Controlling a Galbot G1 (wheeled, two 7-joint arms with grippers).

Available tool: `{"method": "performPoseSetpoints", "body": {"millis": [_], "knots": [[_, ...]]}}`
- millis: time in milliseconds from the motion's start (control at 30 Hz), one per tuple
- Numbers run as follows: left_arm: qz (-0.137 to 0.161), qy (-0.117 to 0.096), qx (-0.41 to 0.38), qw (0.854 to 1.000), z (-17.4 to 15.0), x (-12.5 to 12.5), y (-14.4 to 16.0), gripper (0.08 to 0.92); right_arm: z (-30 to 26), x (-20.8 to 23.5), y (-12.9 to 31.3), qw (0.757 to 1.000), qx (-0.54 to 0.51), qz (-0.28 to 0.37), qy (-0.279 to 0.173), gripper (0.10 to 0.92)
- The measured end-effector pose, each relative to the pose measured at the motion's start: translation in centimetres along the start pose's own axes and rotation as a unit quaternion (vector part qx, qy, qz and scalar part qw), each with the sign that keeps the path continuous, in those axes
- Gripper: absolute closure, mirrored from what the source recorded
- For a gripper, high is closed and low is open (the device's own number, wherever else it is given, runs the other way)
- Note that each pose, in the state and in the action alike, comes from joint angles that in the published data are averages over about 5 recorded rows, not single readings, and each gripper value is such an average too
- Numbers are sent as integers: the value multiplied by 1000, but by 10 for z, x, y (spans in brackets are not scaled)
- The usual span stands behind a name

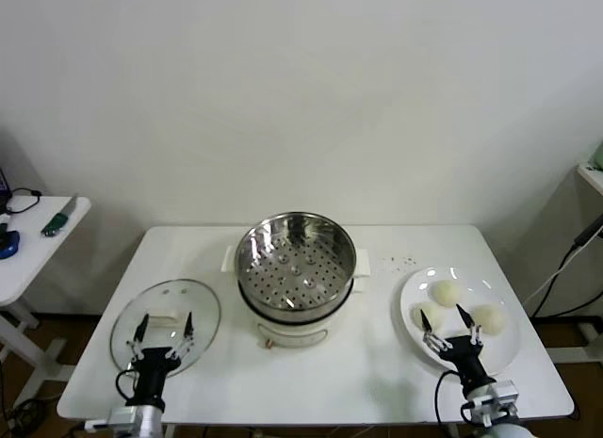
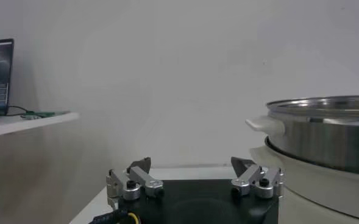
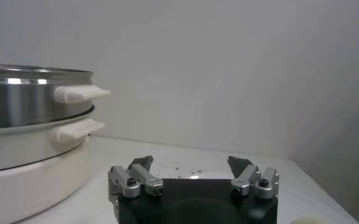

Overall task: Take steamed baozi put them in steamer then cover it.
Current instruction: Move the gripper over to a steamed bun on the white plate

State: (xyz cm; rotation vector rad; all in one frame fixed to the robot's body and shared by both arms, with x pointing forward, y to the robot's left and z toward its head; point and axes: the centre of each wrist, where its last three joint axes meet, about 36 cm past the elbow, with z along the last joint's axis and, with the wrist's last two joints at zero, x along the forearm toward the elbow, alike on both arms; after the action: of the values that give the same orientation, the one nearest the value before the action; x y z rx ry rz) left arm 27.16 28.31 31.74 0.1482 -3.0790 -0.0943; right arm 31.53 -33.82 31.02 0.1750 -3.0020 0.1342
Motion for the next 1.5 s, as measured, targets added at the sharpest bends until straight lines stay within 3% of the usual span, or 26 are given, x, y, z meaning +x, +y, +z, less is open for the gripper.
{"method": "performPoseSetpoints", "body": {"millis": [233,500,667,933,1200,1500], "knots": [[1,1,-8,1000,1,0,-2,177,-16,-16,-26,998,46,-33,9,200],[8,4,-17,1000,-1,3,-7,177,-66,-58,-98,970,172,-160,63,200],[11,7,-20,1000,-1,6,-9,177,-109,-92,-146,923,263,-254,122,200],[8,8,-24,1000,0,4,-7,177,-171,-147,-195,823,398,-344,216,200],[8,17,-25,1000,-1,4,-6,177,-205,-206,-208,727,474,-398,296,200],[3,24,-31,999,-1,0,0,177,-216,-268,-195,658,499,-434,361,200]]}}
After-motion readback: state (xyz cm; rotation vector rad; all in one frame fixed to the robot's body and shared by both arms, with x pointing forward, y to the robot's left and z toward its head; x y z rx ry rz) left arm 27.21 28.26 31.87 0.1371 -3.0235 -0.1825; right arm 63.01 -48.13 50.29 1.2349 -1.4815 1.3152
